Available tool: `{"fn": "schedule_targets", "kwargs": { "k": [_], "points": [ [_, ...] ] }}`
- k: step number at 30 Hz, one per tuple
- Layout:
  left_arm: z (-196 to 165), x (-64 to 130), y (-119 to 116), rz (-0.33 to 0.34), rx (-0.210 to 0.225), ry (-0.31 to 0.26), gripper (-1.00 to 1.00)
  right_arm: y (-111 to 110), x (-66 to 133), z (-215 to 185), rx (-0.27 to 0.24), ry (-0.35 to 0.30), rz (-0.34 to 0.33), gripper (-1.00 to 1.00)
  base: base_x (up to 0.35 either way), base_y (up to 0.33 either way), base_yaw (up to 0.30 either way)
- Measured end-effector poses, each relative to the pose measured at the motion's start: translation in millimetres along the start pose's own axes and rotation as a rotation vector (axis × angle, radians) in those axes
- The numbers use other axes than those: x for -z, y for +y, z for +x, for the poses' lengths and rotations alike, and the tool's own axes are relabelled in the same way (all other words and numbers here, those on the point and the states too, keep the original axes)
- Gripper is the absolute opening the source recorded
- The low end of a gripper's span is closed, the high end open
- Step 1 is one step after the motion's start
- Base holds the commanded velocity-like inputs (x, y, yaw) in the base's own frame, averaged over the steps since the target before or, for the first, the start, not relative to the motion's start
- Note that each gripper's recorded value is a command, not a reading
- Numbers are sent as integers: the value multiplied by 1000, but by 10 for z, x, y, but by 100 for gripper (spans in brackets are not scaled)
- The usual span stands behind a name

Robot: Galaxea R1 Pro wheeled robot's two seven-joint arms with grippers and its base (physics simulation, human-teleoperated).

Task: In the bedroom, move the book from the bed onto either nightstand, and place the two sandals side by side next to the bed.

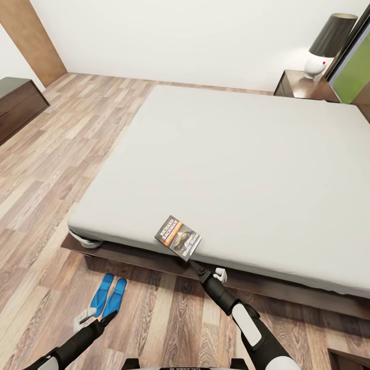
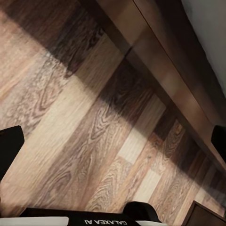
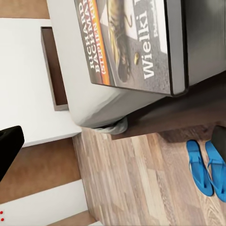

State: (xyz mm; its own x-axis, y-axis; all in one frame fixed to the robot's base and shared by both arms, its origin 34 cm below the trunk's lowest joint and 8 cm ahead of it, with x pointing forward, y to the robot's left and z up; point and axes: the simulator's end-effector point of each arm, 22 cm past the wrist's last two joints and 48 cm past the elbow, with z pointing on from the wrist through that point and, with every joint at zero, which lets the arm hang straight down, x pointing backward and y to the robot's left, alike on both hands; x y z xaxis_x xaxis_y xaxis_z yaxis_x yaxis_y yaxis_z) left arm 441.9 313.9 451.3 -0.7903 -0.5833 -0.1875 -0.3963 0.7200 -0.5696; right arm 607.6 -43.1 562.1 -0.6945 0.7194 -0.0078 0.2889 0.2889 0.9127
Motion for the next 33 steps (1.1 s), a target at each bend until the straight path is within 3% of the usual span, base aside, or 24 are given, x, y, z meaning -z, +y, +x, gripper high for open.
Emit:
{"fn": "schedule_targets", "kwargs": {
  "k": [25, 33],
  "points": [
    [85, -330, 239, 2, 0, -1, 100, -382, -163, 13, 1, 0, -1, 100, 0, 0, 0],
    [86, -329, 238, 2, -1, -1, 100, -381, -162, 16, 1, 1, -1, 100, 58, 0, 0]
  ]
}}
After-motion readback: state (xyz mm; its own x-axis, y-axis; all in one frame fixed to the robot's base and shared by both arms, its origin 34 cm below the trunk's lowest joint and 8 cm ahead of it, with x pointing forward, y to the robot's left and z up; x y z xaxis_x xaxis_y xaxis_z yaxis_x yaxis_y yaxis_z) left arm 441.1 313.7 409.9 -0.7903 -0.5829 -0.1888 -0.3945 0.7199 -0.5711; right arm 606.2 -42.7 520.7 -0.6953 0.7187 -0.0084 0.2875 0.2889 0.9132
